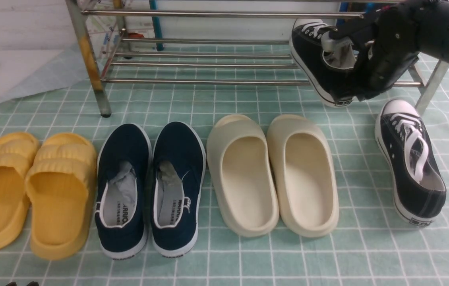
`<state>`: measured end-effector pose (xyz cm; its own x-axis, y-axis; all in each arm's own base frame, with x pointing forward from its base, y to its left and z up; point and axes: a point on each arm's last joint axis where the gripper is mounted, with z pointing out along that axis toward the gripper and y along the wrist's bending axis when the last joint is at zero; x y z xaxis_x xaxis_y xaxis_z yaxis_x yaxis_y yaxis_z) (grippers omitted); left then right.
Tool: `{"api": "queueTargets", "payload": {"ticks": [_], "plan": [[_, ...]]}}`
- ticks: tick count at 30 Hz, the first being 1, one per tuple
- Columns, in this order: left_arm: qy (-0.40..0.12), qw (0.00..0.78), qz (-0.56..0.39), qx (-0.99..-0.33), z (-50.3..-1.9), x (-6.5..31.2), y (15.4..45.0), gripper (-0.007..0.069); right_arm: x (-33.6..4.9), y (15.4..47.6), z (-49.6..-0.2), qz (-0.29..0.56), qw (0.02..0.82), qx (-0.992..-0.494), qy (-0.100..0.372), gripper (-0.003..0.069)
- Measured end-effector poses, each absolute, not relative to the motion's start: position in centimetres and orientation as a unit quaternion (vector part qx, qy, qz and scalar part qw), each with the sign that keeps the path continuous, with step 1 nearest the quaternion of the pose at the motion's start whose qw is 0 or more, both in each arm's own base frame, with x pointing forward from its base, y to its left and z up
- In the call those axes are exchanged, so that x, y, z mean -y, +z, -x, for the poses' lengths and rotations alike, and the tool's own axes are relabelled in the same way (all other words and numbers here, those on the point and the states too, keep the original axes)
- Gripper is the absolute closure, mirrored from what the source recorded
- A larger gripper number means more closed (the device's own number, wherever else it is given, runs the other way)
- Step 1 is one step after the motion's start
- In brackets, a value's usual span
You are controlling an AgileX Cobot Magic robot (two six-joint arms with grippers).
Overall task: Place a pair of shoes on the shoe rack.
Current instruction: Use the right arm to put a shoe into the shoe rack, then use the right arm to grab the shoe closest to it
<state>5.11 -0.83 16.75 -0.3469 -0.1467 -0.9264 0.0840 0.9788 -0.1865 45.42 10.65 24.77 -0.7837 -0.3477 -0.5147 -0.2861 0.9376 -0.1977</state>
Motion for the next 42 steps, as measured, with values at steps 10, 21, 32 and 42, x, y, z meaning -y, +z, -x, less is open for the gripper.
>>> {"api": "queueTargets", "payload": {"ticks": [10, 21, 32, 42], "plan": [[-0.101, 0.571, 0.019, -0.814, -5.1, 0.8, 16.7, 0.0386, -10.4, 29.1, -43.8, 0.163, 0.315, -0.934, -0.042, 0.0661], [-0.101, 0.571, 0.019, -0.814, -5.1, 0.8, 16.7, 0.0386, -8.8, 30.5, -39.6, 0.097, 0.162, -0.981, -0.047, 0.0491], [-0.101, 0.571, 0.019, -0.814, -5.1, 0.8, 16.7, 0.0386, -5.2, 23.1, -37.0, 0.042, 0.047, -0.997, -0.048, 0.0095], [-0.101, 0.571, 0.019, -0.814, -5.1, 0.8, 16.7, 0.0386, -5.6, 19.0, -37.8, 0.031, 0.057, -0.998, -0.015, 0.0325]]}}
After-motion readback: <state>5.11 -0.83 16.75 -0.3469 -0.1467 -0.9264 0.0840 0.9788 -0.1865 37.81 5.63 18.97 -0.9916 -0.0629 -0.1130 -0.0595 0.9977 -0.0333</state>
